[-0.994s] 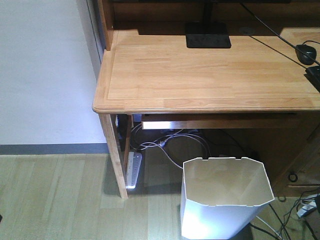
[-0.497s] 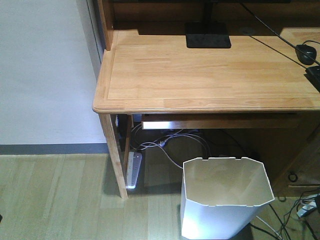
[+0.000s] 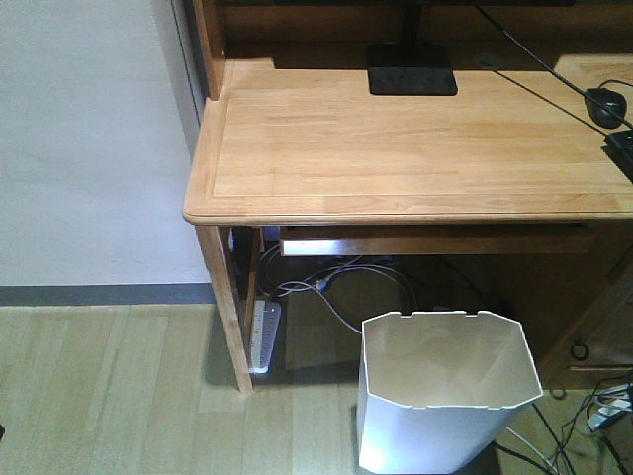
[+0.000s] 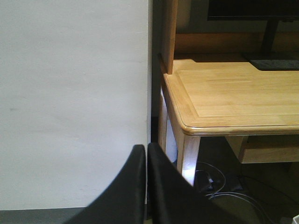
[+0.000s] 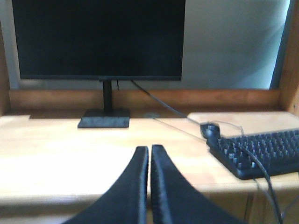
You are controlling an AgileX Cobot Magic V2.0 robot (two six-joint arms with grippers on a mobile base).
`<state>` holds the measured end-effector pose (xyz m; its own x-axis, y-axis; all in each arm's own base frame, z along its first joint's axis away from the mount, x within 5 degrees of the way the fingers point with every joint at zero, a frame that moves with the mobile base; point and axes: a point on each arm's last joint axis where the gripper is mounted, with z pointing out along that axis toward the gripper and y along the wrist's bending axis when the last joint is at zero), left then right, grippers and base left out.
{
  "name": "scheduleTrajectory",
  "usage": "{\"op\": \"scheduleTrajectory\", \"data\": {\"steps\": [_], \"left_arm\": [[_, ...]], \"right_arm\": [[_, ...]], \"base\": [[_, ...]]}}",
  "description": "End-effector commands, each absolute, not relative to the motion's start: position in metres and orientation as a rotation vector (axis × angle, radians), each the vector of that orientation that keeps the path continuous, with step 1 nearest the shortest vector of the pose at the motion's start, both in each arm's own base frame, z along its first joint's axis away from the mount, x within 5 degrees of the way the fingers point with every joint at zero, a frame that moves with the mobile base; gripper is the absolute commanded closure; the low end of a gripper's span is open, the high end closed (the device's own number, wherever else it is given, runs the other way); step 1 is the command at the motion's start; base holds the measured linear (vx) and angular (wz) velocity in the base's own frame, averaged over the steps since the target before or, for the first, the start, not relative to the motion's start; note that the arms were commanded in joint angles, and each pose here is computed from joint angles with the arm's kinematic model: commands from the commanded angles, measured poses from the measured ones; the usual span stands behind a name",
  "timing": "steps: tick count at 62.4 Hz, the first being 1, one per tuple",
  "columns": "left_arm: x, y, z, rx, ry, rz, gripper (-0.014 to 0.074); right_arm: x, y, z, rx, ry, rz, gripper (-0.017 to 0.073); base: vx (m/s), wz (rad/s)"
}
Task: Move trash bin to bedside with robot
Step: 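Lower the right gripper from the desk toward the white trash bin rim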
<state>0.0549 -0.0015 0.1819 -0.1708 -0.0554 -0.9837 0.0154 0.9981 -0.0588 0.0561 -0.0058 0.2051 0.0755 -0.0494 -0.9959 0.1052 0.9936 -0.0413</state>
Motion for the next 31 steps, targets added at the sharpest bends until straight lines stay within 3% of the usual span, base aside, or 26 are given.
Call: {"op": "scheduleTrajectory", "data": {"steps": [1,13,31], "left_arm": [[0.056,-0.002,0.179,-0.035,1.688,-0.078,0.0599],[0.056,-0.002,0.179,-0.035,1.688,-0.078,0.0599],[0.056,-0.002,0.179,-0.035,1.688,-0.078,0.0599]], "right_arm": [[0.053,-0.005,0.220,0.018,1.301,-0.154,0.0570],[0.051,-0.005,0.256,0.018,1.305,-0.153,0.0570],[0.091,-0.009,0.306,0.072,1.577,-0.084,0.0570]], "base": [[0.00,0.00],[0.00,0.00],[0.00,0.00]]}}
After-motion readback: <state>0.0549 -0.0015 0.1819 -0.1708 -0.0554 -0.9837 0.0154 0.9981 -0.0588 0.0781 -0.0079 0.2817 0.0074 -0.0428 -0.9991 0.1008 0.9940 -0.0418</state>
